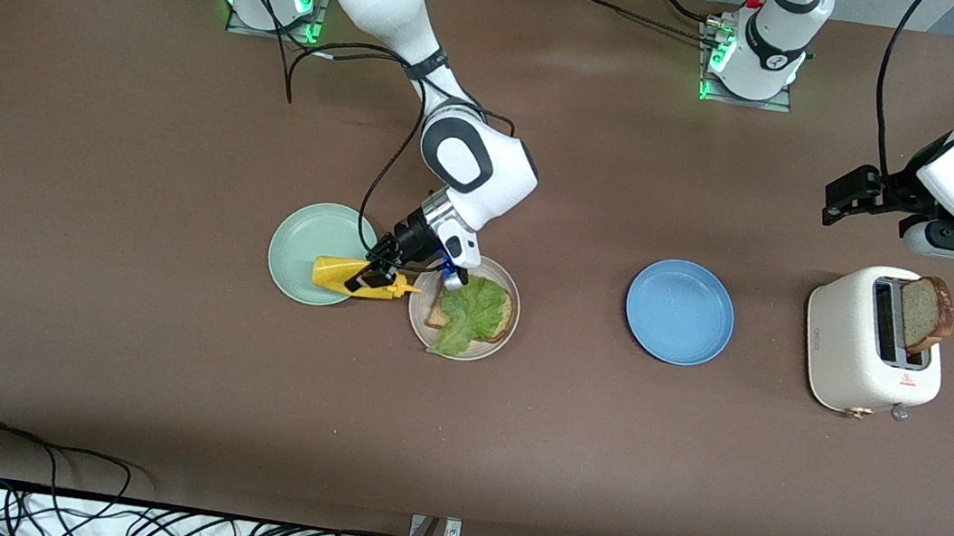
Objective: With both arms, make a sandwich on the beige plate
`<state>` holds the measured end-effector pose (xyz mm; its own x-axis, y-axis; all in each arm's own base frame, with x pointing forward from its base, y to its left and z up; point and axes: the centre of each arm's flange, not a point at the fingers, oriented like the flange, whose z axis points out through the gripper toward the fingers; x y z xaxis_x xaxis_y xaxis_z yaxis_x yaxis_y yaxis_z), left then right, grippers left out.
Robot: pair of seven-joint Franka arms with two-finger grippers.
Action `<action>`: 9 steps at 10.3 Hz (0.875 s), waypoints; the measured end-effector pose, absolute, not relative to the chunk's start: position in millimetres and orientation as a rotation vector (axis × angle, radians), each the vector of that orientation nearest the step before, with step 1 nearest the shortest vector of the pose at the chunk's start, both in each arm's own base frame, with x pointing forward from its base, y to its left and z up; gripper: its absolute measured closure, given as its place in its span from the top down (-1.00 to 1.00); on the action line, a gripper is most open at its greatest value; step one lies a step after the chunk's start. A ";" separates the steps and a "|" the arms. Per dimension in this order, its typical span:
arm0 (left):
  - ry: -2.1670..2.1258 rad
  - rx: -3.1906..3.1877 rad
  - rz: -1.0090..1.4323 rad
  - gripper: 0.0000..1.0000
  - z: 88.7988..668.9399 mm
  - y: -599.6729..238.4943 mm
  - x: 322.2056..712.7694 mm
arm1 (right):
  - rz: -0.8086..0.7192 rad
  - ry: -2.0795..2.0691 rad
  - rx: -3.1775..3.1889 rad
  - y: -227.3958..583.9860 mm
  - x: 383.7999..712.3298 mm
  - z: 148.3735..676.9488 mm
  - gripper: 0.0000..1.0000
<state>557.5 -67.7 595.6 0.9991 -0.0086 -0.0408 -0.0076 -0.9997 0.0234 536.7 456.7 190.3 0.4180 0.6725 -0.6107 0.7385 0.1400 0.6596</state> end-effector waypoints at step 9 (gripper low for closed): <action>-0.009 3.118 -0.065 1.00 595.6 -66.2 557.5 | -0.211 1.476 1.994 300.8 665.1 422.1 -0.77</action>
<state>557.5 -66.2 595.6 0.9991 -0.0061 -0.0416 -0.0051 -0.9997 0.0232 665.1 300.8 422.1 0.3564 0.8006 -0.4816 0.9035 -0.1640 0.3960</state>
